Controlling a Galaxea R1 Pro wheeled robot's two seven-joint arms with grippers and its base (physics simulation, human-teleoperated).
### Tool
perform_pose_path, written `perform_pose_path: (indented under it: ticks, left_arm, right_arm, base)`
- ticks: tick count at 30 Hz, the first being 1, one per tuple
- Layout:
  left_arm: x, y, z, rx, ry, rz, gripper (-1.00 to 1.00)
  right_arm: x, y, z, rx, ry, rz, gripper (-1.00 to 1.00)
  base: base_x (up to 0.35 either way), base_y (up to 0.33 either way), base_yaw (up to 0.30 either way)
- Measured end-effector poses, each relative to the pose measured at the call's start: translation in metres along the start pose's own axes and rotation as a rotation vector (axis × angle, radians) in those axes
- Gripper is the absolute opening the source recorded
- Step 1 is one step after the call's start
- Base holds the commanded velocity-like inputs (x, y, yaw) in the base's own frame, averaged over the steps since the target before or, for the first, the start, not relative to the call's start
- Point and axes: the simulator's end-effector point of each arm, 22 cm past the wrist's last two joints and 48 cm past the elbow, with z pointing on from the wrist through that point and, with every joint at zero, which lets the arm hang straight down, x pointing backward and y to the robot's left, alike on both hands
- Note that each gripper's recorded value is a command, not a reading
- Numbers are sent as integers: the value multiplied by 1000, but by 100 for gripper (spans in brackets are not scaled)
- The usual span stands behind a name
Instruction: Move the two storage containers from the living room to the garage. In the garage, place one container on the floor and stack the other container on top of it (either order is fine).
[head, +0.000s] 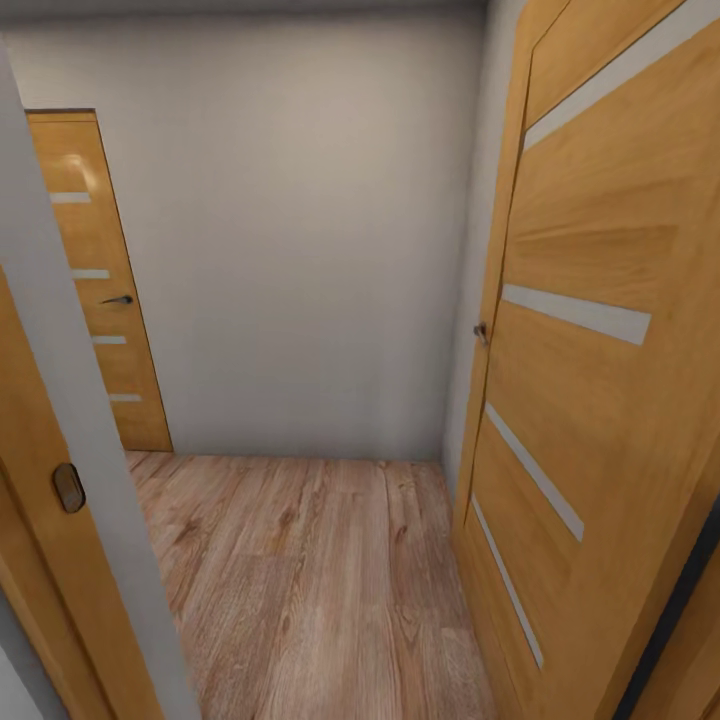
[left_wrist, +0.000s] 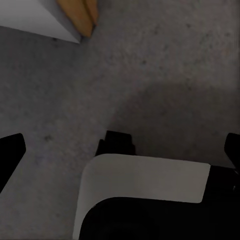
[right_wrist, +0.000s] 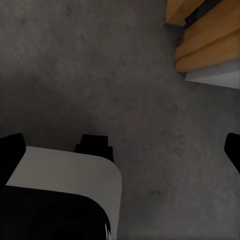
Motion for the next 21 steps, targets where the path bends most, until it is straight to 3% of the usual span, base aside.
perform_pose_path:
  ticks: [21]
  left_arm:
    - [1,-3,0,3,1,-5,100]
  right_arm:
    - [0,0,0,-1,1,-1,100]
  base:
    - [0,-46,0]
